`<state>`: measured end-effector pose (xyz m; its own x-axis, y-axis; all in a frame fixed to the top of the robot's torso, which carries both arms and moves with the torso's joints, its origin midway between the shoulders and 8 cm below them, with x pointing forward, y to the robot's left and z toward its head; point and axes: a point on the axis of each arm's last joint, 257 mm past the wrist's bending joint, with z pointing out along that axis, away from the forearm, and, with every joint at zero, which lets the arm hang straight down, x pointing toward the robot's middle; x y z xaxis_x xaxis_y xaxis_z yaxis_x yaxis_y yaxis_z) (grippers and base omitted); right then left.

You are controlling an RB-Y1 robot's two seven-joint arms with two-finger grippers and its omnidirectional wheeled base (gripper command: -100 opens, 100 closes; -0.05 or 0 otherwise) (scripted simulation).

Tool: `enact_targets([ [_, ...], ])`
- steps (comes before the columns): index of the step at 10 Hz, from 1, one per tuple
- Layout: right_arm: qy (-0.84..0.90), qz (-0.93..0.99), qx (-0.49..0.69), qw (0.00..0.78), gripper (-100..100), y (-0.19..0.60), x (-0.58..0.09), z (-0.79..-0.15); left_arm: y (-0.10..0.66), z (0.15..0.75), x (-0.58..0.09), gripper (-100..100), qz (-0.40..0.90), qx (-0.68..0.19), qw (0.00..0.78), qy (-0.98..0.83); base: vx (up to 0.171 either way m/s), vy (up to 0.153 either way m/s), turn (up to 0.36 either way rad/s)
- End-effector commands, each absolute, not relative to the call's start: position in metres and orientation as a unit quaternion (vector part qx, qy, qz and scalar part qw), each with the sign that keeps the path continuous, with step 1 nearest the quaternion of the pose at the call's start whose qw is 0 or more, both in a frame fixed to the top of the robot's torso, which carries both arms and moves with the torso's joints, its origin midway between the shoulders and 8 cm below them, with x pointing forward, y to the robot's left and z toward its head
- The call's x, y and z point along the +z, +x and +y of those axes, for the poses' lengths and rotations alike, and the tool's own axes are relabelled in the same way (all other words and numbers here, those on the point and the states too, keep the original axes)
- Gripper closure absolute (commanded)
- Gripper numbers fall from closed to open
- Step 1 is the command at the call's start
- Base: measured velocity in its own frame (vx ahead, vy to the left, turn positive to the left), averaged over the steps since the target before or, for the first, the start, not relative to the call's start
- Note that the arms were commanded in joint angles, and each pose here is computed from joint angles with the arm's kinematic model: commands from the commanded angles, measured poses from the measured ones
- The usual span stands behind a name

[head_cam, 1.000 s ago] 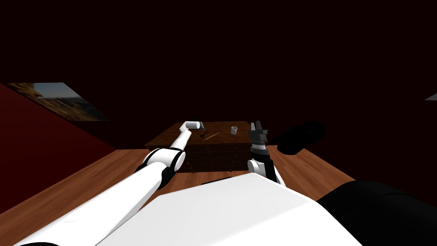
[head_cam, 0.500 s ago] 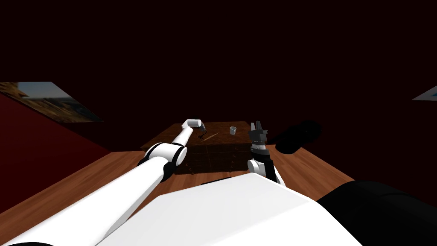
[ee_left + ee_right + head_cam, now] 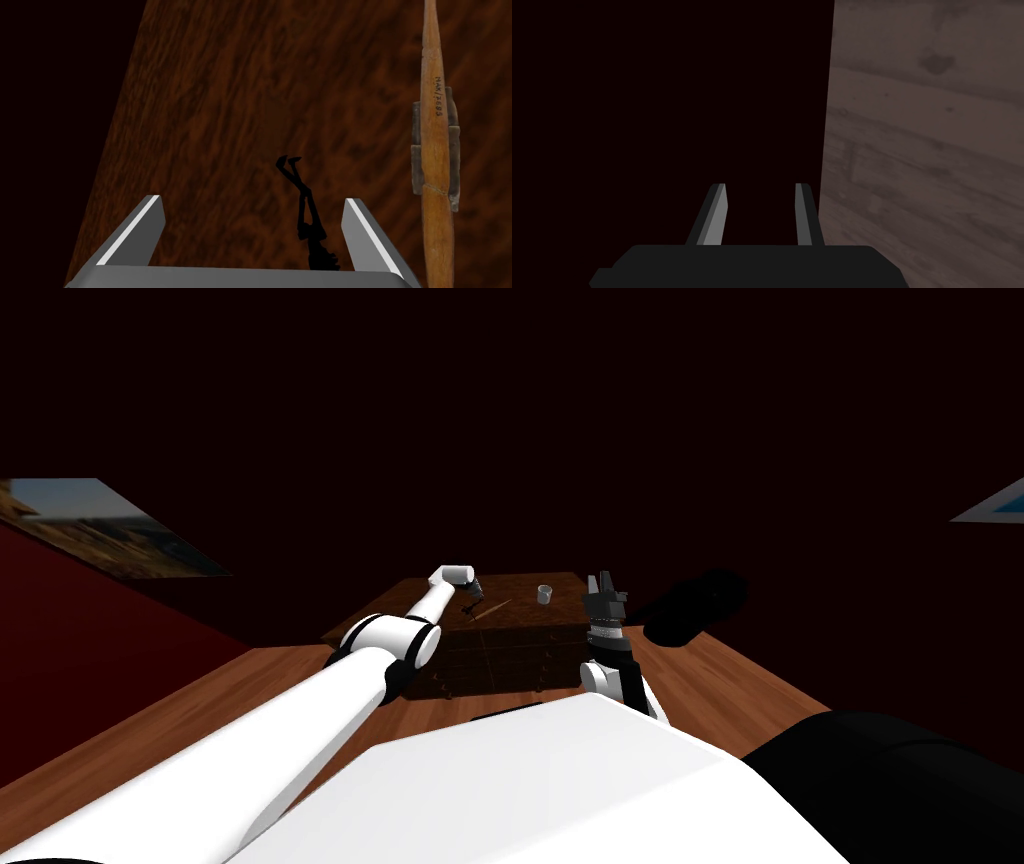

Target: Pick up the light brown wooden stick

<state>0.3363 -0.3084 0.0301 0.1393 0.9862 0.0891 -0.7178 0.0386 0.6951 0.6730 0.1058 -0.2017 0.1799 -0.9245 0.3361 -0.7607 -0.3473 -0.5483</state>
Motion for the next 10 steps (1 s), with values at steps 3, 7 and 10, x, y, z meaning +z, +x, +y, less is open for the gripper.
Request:
enact_targets([
  [3,0.311,0.216,0.62,0.688,0,0.336,0.03,-0.308,0.658,0.106,-0.219,-100,0.552,-0.276,0.107,-0.78,0.025,-0.016,-0.028],
  [7,0.311,0.216,0.62,0.688,0,0.336,0.03,-0.308,0.638,0.097,-0.222,-100,0.545,-0.233,0.081,-0.802,0.028,-0.015,-0.033],
  [10,0.311,0.216,0.62,0.688,0,0.336,0.03,-0.308,0.618,0.102,-0.241,-100,0.537,-0.19,0.064,-0.819,0.037,-0.019,-0.039],
])
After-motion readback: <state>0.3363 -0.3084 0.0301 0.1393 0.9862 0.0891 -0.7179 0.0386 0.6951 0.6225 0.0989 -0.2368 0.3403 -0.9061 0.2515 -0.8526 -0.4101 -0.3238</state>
